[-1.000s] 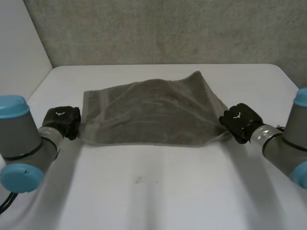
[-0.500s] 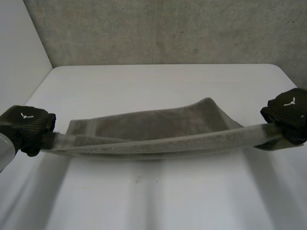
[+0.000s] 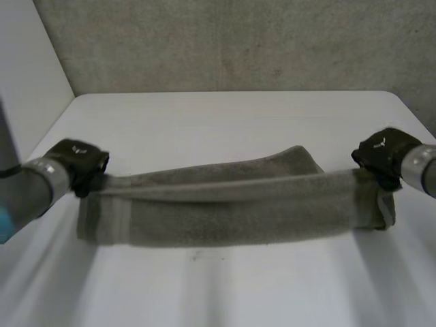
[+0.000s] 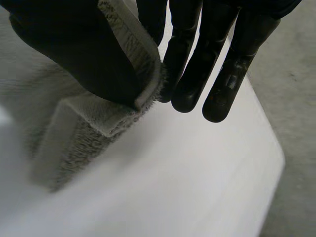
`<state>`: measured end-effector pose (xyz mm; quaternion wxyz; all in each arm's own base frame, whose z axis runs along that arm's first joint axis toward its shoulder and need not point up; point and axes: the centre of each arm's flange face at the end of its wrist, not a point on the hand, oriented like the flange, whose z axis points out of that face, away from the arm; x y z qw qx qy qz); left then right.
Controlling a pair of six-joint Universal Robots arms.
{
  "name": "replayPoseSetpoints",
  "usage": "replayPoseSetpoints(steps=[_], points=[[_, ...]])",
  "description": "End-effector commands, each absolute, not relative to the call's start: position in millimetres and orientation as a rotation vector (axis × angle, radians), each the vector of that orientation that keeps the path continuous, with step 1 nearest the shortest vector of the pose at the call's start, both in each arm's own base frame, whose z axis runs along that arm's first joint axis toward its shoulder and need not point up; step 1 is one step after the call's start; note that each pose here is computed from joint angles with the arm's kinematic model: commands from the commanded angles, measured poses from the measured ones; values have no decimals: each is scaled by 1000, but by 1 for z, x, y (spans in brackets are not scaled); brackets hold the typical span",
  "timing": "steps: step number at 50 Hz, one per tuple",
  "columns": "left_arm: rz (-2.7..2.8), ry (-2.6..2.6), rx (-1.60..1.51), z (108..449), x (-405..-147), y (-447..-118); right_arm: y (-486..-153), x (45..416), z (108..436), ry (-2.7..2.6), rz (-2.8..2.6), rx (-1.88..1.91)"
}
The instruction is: Fold the towel.
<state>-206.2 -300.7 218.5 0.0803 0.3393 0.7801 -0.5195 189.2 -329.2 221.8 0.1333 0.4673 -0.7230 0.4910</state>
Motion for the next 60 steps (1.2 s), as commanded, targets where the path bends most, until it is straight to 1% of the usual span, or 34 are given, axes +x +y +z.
replayPoseSetpoints(steps=[1,2,3,4,5,6,7,8,10,13,16,20,21,22,23,24,25,26,27,28,29,30,31,32,33,34,35,37,41,45,52,54,56,60], points=[[-1911,2065,806,295,-233,-360,-394,212,291,-1654,1807,1086],[-2043,1975,715,325,-235,-372,-394,212,291,-1653,1808,1086],[-2168,1893,637,353,-237,-379,-402,215,316,-1512,1925,998],[-2169,1892,636,354,-237,-379,-404,219,342,-1364,2043,908],[-2300,1802,562,381,-238,-383,-404,219,343,-1363,2044,907],[-2301,1801,561,382,-238,-383,-401,223,369,-1220,2152,822],[-2431,1705,478,408,-238,-384,-396,224,395,-1068,2252,731],[-2551,1613,400,430,-238,-384,-396,224,395,-1067,2252,730],[-2638,1555,341,443,-237,-383,-385,223,421,-889,2366,602],[-2740,1522,254,449,-236,-386,-382,222,421,-866,2382,584],[-2728,1624,241,427,-238,-393,-381,221,406,-935,2370,623],[-2655,1751,266,399,-236,-395,-381,223,366,-1099,2314,760],[-2610,1809,284,384,-235,-395,-380,225,351,-1158,2291,818],[-2564,1870,301,367,-236,-396,-380,225,351,-1159,2291,819],[-2564,1870,301,366,-236,-396,-379,226,335,-1217,2267,882],[-2517,1929,321,348,-237,-396,-379,226,335,-1218,2267,883],[-2516,1930,321,347,-237,-396,-379,227,317,-1286,2237,948],[-2456,2002,346,326,-237,-395,-378,229,297,-1355,2207,1018],[-2382,2086,373,302,-237,-392,-378,229,297,-1356,2207,1019],[-2382,2087,373,302,-237,-392,-378,230,273,-1440,2165,1085],[-2304,2167,399,278,-236,-387,-376,230,252,-1519,2123,1141],[-2230,2238,425,254,-235,-382,-376,230,252,-1520,2122,1141],[-2229,2239,425,254,-235,-382,-373,228,231,-1595,2075,1190],[-2167,2300,450,234,-235,-374,-373,228,231,-1596,2074,1191],[-2166,2300,450,233,-235,-374,-368,228,211,-1666,2028,1237],[-2109,2351,467,216,-234,-368,-363,227,193,-1728,1986,1276],[-2049,2396,479,199,-231,-361,-363,227,193,-1728,1986,1276],[-2000,2431,489,184,-230,-354,-353,226,167,-1818,1918,1321],[-1876,2500,524,155,-223,-336,-345,223,157,-1867,1879,1335],[-1811,2526,557,148,-220,-321,-330,220,162,-1901,1847,1352],[-1814,2425,606,180,-201,-297,-314,205,192,-1952,1798,1323],[-1806,2355,653,202,-193,-281,-309,201,199,-1980,1769,1319],[-1788,2330,685,213,-189,-271,-291,193,222,-2053,1690,1330],[-1690,2320,762,235,-177,-240,-271,177,239,-2168,1534,1342]])
